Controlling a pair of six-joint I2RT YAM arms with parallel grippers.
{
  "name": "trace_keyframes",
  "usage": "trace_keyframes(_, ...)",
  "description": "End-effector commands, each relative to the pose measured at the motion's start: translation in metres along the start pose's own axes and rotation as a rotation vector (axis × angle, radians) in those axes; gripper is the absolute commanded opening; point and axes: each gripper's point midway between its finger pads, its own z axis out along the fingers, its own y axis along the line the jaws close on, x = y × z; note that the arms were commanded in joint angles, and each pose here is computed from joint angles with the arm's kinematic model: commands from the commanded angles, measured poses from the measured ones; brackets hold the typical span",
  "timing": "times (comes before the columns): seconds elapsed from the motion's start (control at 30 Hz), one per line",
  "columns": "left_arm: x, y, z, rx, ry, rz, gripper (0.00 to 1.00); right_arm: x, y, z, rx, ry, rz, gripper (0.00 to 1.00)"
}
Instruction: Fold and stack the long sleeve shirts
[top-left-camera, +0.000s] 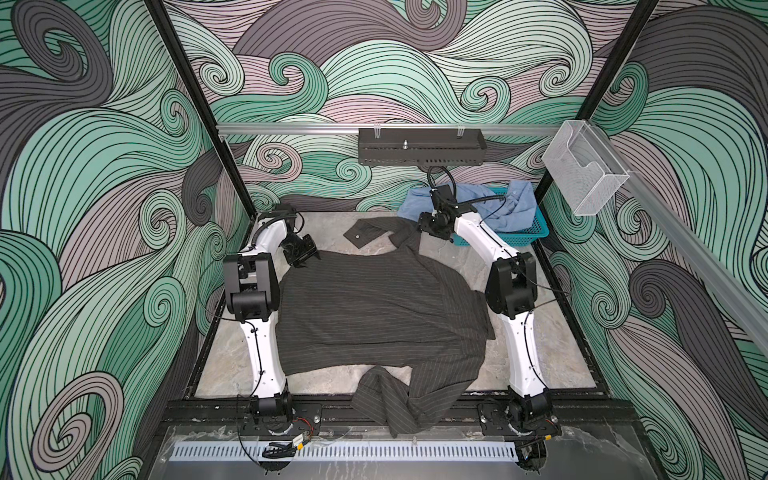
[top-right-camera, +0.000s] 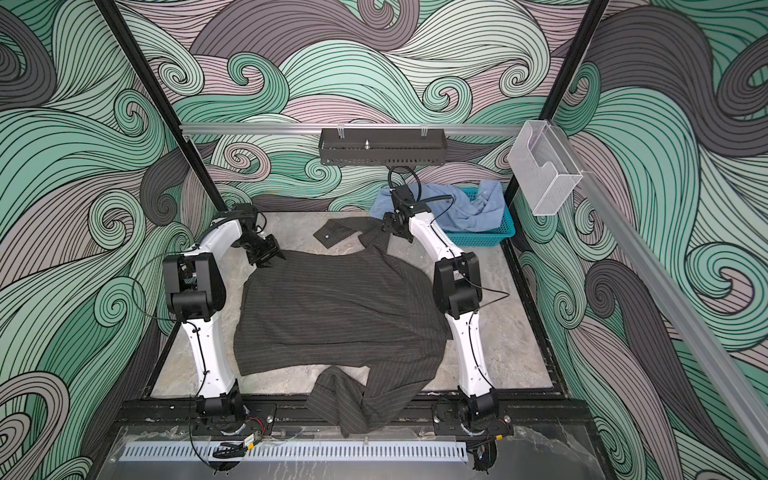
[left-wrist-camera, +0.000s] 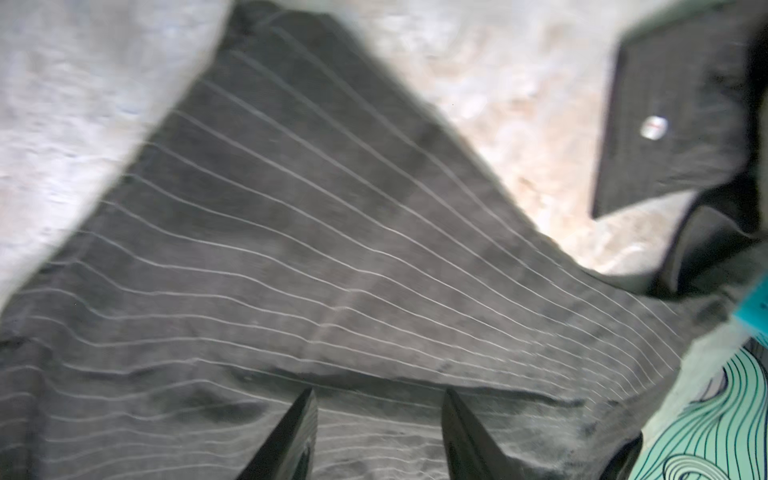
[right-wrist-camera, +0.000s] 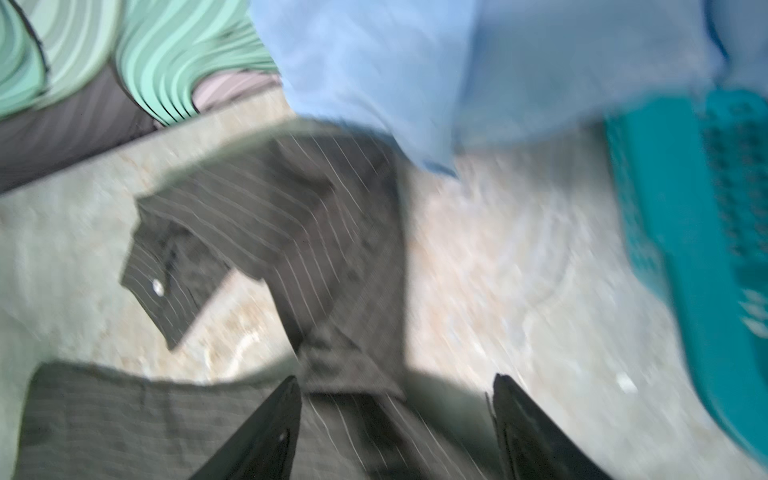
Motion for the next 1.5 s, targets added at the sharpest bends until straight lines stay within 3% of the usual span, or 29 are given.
trace_keyframes(0.0,0.006,-0.028,-0.029,0.071,-0.044,0.054,0.52,0.019,-0.001,0.031,0.036,0.080,-0.025,0.74)
trace_keyframes(0.2,0.009,-0.034,-0.049,0.086,-0.083,0.083,0.52,0.018,-0.001,0.063,0.062,0.057,0.014,0.74)
trace_keyframes(0.3,0.009,-0.039,-0.057,0.104,-0.098,0.096,0.52,0.020,0.001,0.075,0.056,0.043,0.018,0.68)
trace_keyframes(0.4,0.010,-0.041,-0.062,0.111,-0.106,0.107,0.52,0.018,0.008,0.080,0.024,0.030,0.016,0.41)
trace_keyframes(0.47,0.010,-0.042,-0.064,0.113,-0.110,0.110,0.52,0.013,0.016,0.075,-0.008,0.018,-0.001,0.12)
trace_keyframes(0.5,0.010,-0.042,-0.064,0.114,-0.111,0.112,0.52,0.009,0.021,0.069,-0.014,0.008,-0.020,0.03)
trace_keyframes(0.53,0.010,-0.043,-0.066,0.116,-0.114,0.114,0.52,0.006,0.028,0.058,-0.021,-0.005,-0.049,0.00)
trace_keyframes(0.67,0.013,-0.043,-0.071,0.119,-0.125,0.120,0.51,0.000,0.065,-0.007,-0.020,-0.065,-0.218,0.00)
trace_keyframes(0.77,0.017,-0.041,-0.078,0.123,-0.145,0.116,0.52,0.023,0.096,-0.063,-0.007,-0.098,-0.372,0.00)
trace_keyframes(0.93,0.023,-0.031,-0.097,0.128,-0.197,0.081,0.51,0.103,0.129,-0.127,-0.004,-0.133,-0.533,0.00)
trace_keyframes(1.07,0.032,-0.023,-0.110,0.142,-0.230,0.052,0.52,0.189,0.129,-0.133,-0.003,-0.032,-0.578,0.00)
trace_keyframes(1.2,0.043,-0.015,-0.116,0.135,-0.233,0.050,0.52,0.284,0.124,-0.137,-0.037,0.101,-0.609,0.18)
trace_keyframes(1.3,0.051,-0.011,-0.117,0.127,-0.232,0.049,0.52,0.333,0.115,-0.149,-0.045,0.177,-0.643,0.38)
trace_keyframes(1.4,0.059,-0.008,-0.116,0.124,-0.222,0.043,0.52,0.338,0.100,-0.166,-0.037,0.177,-0.636,0.60)
trace_keyframes(1.47,0.063,-0.007,-0.115,0.128,-0.215,0.042,0.52,0.323,0.091,-0.178,-0.027,0.131,-0.634,0.69)
